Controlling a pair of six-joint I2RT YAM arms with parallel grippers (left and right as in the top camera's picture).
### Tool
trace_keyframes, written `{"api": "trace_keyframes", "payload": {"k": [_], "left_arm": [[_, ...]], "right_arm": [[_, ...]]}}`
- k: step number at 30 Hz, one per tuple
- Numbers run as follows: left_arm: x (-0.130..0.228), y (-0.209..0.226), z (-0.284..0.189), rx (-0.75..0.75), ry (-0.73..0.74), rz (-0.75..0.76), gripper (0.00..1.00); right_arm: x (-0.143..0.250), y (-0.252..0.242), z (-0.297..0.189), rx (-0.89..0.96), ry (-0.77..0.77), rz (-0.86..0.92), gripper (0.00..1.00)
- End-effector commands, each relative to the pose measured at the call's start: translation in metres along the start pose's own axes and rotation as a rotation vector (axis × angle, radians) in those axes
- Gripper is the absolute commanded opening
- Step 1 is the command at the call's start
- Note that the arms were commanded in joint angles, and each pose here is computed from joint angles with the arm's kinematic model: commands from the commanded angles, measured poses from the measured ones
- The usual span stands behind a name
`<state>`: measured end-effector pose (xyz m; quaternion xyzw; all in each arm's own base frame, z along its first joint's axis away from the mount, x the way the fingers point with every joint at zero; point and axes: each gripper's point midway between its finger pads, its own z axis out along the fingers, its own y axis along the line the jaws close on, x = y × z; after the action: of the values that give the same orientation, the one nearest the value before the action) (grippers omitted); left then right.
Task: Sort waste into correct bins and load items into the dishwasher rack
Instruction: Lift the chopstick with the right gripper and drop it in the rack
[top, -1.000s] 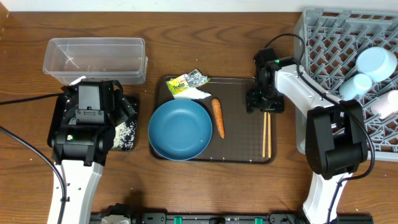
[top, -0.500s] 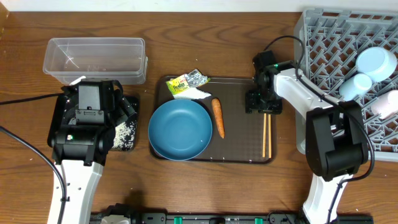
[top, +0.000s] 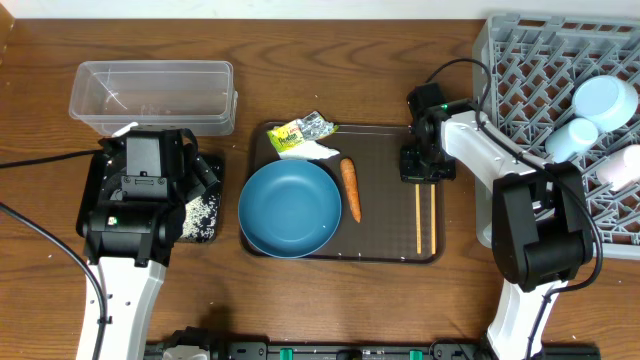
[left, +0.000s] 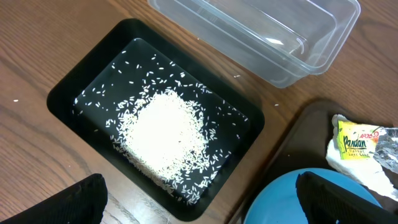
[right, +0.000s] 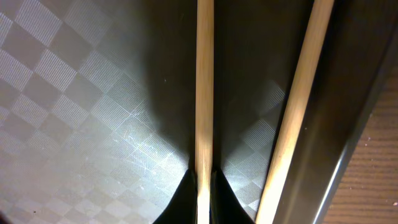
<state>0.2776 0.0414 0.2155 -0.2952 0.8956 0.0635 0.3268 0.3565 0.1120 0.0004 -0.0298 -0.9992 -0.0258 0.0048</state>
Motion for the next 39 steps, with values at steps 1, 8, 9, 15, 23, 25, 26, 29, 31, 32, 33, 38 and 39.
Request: {"api": "trace_keyframes", "payload": {"k": [1,8,9,15,23,25,26,29,31,32,33,38,39], "left_arm": [[-0.006,0.002,-0.003,-0.007,-0.017,-0.012,1.00],[-0.006,0.002,-0.003,-0.007,-0.017,-0.012,1.00],[-0.006,0.002,-0.003,-0.007,-0.017,-0.012,1.00],[-0.006,0.002,-0.003,-0.007,-0.017,-0.012,1.00],[-0.006,0.002,-0.003,-0.007,-0.017,-0.012,1.00],[-0.006,0.002,-0.003,-0.007,-0.017,-0.012,1.00],[-0.006,0.002,-0.003,-0.007,-0.017,-0.012,1.00],[-0.006,0.002,-0.003,-0.007,-0.017,-0.012,1.00],[-0.006,0.002,-0.003,-0.007,-0.017,-0.012,1.00],[-0.006,0.002,-0.003,-0.007,-0.017,-0.012,1.00],[-0.006,0.002,-0.003,-0.007,-0.017,-0.012,1.00],[-0.006,0.002,-0.003,-0.007,-0.017,-0.012,1.00],[-0.006,0.002,-0.003,-0.007,-0.017,-0.012,1.00]], "right_arm": [[0.003,0.001,0.000,0.003,0.027,0.000,0.01],[-0.044,-0.002,-0.094,-0.041,-0.134,-0.035,0.01],[-0.054,-0.006,-0.112,-0.046,-0.176,-0.034,0.01],[-0.104,-0.059,-0.219,-0.034,-0.467,-0.031,0.01],[-0.138,-0.149,-0.253,0.083,-0.633,0.088,0.01],[-0.143,-0.160,-0.249,0.095,-0.640,0.095,0.01],[-0.146,-0.164,-0.247,0.100,-0.641,0.091,0.01],[-0.153,-0.175,-0.235,0.108,-0.632,0.104,0.01],[-0.157,-0.179,-0.224,0.109,-0.616,0.111,0.01],[-0.159,-0.181,-0.219,0.110,-0.608,0.112,0.01],[-0.161,-0.182,-0.213,0.110,-0.596,0.113,0.01],[-0.167,-0.171,-0.190,0.038,-0.556,0.094,0.01],[-0.168,-0.169,-0.187,0.027,-0.552,0.090,0.01]]}}
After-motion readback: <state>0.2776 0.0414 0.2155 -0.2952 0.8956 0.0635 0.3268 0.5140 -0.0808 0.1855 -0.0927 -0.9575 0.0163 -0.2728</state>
